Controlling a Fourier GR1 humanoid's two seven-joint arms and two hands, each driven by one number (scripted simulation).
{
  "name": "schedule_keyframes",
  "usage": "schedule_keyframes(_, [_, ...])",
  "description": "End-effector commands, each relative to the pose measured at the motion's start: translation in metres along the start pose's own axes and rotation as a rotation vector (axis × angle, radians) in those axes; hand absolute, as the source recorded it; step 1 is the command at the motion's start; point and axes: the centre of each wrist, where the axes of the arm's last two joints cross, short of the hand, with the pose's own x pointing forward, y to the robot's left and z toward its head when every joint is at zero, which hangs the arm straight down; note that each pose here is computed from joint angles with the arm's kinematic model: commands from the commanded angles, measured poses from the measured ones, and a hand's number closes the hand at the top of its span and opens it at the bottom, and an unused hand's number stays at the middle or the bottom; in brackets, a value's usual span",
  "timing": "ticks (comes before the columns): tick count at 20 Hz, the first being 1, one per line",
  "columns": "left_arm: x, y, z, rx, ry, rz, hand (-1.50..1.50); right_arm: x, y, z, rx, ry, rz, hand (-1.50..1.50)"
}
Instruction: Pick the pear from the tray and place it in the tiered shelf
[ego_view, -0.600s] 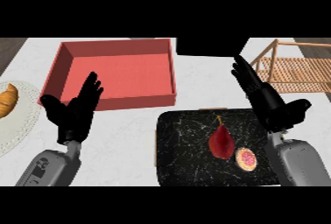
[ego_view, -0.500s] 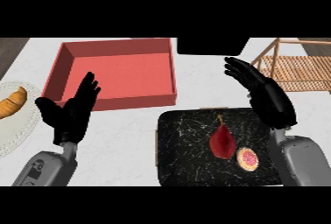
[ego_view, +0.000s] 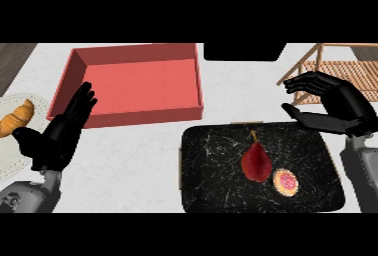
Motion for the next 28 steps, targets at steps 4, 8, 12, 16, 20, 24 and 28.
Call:
schedule_keyframes(4, [-0.012,0.015,0.01,0.002,0.002,-0.024,0.0,-0.027,-0.017,0.031,0.271,0.013,-0.037,-1.5])
schedule_keyframes(8, [-0.015,0.024,0.009,-0.002,0.008,-0.003,0.0,-0.016,-0.04,0.049,0.28,0.01,0.059,-1.5])
schedule_keyframes(12, [-0.005,0.016,0.016,-0.002,0.004,-0.004,0.0,0.019,-0.056,0.049,0.308,0.034,0.225,-1.5])
schedule_keyframes(16, [0.005,0.021,0.025,-0.007,-0.006,-0.01,0.0,0.071,-0.033,0.039,0.354,0.036,0.412,-1.5])
schedule_keyframes(20, [0.0,0.012,0.019,-0.018,0.011,-0.003,0.0,0.071,-0.022,0.029,0.428,0.109,0.435,-1.5])
schedule_keyframes(24, [-0.006,0.01,0.007,-0.014,0.011,-0.011,0.0,0.077,0.016,0.024,0.443,0.143,0.453,-1.5])
schedule_keyframes(28, [-0.005,0.029,0.026,0.0,0.001,-0.022,0.0,0.071,0.016,0.019,0.454,0.191,0.568,-1.5])
